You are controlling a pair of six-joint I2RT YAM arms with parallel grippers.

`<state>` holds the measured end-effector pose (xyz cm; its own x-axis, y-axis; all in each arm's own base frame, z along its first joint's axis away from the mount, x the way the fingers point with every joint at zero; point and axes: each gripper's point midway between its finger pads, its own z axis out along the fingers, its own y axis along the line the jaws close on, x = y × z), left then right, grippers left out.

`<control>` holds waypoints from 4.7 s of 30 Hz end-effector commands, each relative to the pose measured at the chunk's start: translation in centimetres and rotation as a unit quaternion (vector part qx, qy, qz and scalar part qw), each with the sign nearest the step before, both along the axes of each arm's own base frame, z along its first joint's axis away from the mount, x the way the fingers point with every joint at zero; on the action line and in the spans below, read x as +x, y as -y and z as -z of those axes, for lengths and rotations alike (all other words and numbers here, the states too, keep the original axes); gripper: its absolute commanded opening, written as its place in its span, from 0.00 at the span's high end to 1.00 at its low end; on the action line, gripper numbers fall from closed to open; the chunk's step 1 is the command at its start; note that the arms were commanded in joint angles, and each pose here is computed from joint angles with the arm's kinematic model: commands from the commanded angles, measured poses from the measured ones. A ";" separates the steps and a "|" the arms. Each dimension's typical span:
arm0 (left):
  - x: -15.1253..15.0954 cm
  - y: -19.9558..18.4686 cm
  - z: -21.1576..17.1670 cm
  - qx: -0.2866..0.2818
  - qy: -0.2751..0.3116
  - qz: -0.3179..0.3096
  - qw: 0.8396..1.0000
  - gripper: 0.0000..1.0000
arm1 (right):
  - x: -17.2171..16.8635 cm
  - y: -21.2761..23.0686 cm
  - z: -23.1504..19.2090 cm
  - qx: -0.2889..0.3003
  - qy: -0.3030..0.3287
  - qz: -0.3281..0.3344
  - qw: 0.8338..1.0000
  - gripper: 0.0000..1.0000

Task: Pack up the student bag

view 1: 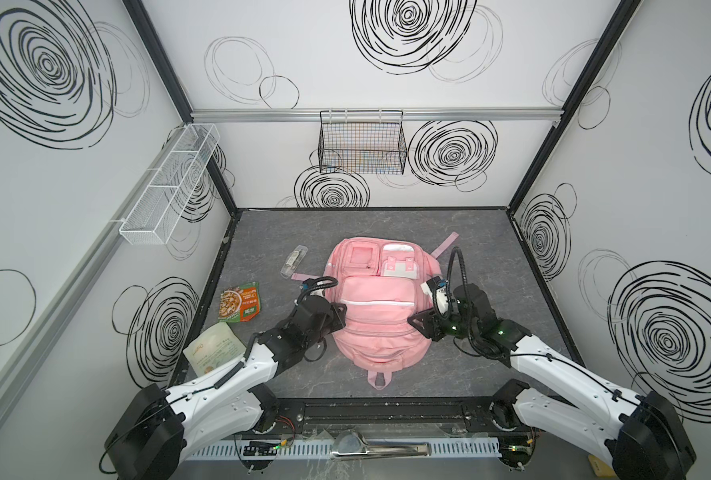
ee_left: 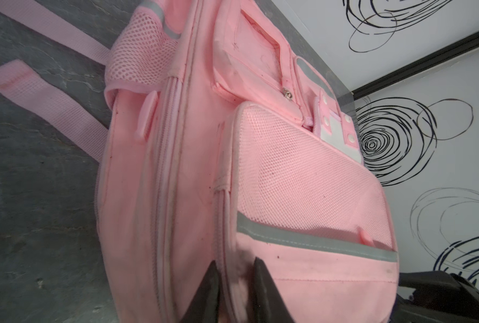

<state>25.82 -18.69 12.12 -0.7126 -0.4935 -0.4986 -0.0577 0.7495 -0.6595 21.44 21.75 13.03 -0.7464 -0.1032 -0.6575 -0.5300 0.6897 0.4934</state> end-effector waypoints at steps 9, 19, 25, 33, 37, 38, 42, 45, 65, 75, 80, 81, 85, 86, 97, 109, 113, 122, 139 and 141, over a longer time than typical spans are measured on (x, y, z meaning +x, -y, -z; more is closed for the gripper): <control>0.7 -0.6 -3.1 -0.091 0.037 -0.057 0.994 1.00 | -0.3 0.7 1.6 -0.042 0.003 0.029 0.999 0.51; 0.2 -1.2 -3.0 -0.169 0.014 -0.104 0.980 1.00 | -1.4 -0.6 1.6 -0.031 0.020 -0.004 0.999 0.78; 0.2 -1.7 -3.1 -0.168 0.019 -0.117 0.979 1.00 | -1.5 -0.3 1.9 -0.034 0.018 0.004 0.999 0.87; 0.0 -1.8 -3.6 -0.184 0.024 -0.137 0.973 1.00 | -1.8 -0.8 0.6 -0.012 0.022 0.004 1.000 1.00; -0.2 -1.4 -4.1 -0.193 0.029 -0.145 0.970 1.00 | -2.2 -1.9 -0.6 0.000 0.027 -0.009 1.000 1.00; -0.3 -1.2 -4.1 -0.194 0.029 -0.147 0.969 1.00 | -2.5 -2.3 -0.9 0.005 0.027 -0.014 1.000 1.00; -0.7 -0.6 -3.9 -0.199 0.027 -0.156 0.967 1.00 | -3.4 -4.0 -2.0 0.027 0.024 -0.030 0.999 1.00; -0.9 -0.5 -3.7 -0.211 0.026 -0.170 0.962 1.00 | -4.0 -5.0 -2.8 0.038 0.021 -0.041 0.998 1.00; -0.8 -3.8 -3.7 -0.238 0.036 -0.263 0.934 1.00 | -5.1 -4.1 -6.0 0.075 0.017 -0.060 0.995 1.00; -0.3 -2.8 -4.0 -0.251 0.035 -0.272 0.928 1.00 | -7.7 -7.8 -6.9 0.124 -0.007 -0.131 0.984 1.00; -0.1 -2.5 -4.1 -0.254 0.039 -0.271 0.928 1.00 | -7.9 -9.2 -6.9 0.127 -0.010 -0.137 0.982 1.00; -0.1 -2.4 -4.1 -0.255 0.039 -0.269 0.928 1.00 | -7.7 -9.4 -6.8 0.127 -0.010 -0.134 0.983 1.00; -0.4 -1.5 -4.4 -0.266 0.035 -0.257 0.929 1.00 | -5.9 -10.6 -6.1 0.119 -0.014 -0.106 0.987 1.00; -0.5 -1.2 -4.6 -0.268 0.035 -0.253 0.929 1.00 | -5.5 -10.8 -6.0 0.116 -0.015 -0.101 0.988 1.00; -0.5 0.0 -8.1 -0.274 0.064 -0.196 0.939 1.00 | -3.8 -11.1 -5.2 0.102 -0.019 -0.108 0.989 1.00; -1.3 8.9 -7.0 -0.296 0.001 -0.041 0.954 1.00 | 2.0 -3.2 -6.0 0.060 0.041 -0.019 0.997 1.00; -1.5 10.2 -8.0 -0.293 0.014 -0.023 0.956 1.00 | 2.9 -1.0 -5.2 0.045 0.035 0.011 0.998 1.00; -1.8 14.9 -8.4 -0.298 0.010 0.055 0.953 1.00 | -0.5 -4.7 -6.0 0.113 0.008 -0.074 0.991 1.00; -2.5 13.8 -9.6 -0.279 0.053 0.083 0.955 0.63 | 0.2 -5.5 -4.6 0.071 -0.018 -0.087 0.993 0.74; -2.5 12.1 -8.9 -0.236 0.069 0.069 0.967 0.57 | 0.2 -4.8 -4.6 0.062 -0.019 -0.069 0.996 0.64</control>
<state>24.48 -30.74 17.08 -0.7326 -0.6262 -0.2667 -0.0081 0.3998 -0.9166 20.82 26.71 15.79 -0.7877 -0.1492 -0.5977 -0.5750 0.5262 0.6265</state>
